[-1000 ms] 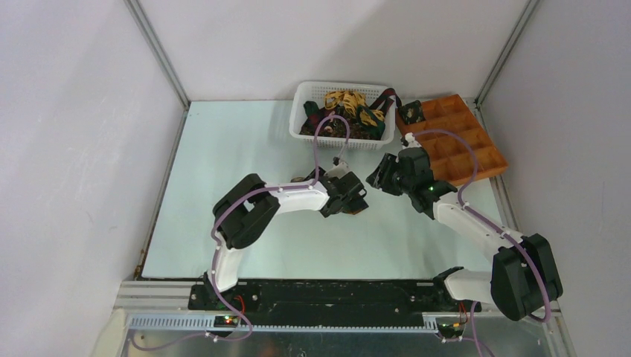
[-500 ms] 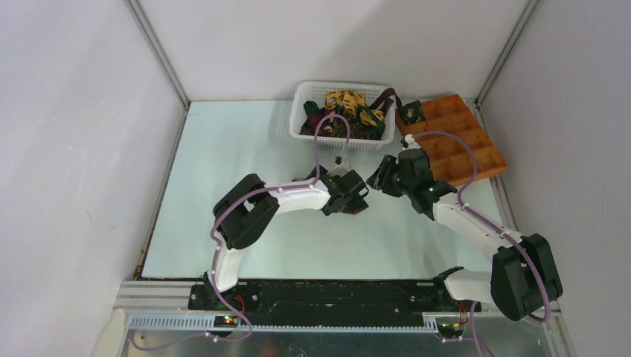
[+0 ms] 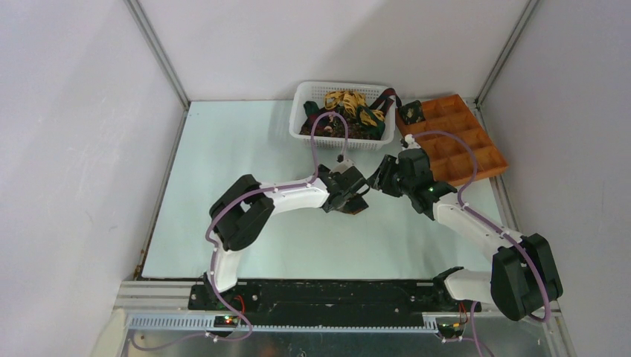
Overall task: Roll the ties
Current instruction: Roll the tie at the center of the board.
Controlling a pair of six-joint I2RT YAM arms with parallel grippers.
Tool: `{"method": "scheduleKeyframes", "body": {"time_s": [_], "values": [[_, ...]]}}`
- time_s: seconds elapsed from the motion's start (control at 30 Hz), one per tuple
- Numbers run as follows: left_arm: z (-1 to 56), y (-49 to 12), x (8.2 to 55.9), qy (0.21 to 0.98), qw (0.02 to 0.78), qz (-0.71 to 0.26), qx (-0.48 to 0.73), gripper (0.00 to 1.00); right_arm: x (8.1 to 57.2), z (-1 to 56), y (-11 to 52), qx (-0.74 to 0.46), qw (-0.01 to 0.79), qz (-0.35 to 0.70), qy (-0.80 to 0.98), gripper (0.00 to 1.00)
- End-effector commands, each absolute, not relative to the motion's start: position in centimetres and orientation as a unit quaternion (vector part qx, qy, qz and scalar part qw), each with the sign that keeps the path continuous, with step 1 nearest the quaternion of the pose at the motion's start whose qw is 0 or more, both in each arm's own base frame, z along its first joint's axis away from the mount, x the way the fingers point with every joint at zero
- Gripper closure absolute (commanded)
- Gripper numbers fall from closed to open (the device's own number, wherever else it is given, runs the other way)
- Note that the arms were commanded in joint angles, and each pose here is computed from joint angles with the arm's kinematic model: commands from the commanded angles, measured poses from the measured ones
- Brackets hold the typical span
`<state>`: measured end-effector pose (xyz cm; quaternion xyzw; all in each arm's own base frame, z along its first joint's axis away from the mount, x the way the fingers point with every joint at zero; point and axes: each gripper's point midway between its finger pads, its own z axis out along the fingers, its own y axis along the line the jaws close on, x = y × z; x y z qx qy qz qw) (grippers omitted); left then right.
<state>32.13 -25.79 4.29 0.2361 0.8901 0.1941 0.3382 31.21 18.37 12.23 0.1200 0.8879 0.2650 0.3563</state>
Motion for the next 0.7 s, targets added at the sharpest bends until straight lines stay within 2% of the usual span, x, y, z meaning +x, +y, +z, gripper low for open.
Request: {"method": "scheduleKeyframes", "body": {"time_s": [0.0, 0.23, 0.47, 0.67], "values": [[6.3, -28.5, 31.9, 0.903, 0.353, 0.119, 0.212, 0.3, 31.6, 12.6, 18.3, 0.116, 0.367, 0.265, 0.884, 0.52], [7.0, -28.5, 31.9, 0.909, 0.354, 0.096, 0.198, 0.3, 31.7, 12.4, 18.4, 0.116, 0.366, 0.264, 0.885, 0.52], [11.3, -28.4, 33.6, 0.904, 0.395, 0.054, 0.157, 0.3, 32.4, 11.6, 19.3, 0.113, 0.359, 0.278, 0.884, 0.52], [15.5, -26.8, 34.2, 0.891, 0.44, 0.01, 0.112, 0.24, 32.8, 11.5, 22.1, 0.084, 0.353, 0.322, 0.874, 0.51]]}}
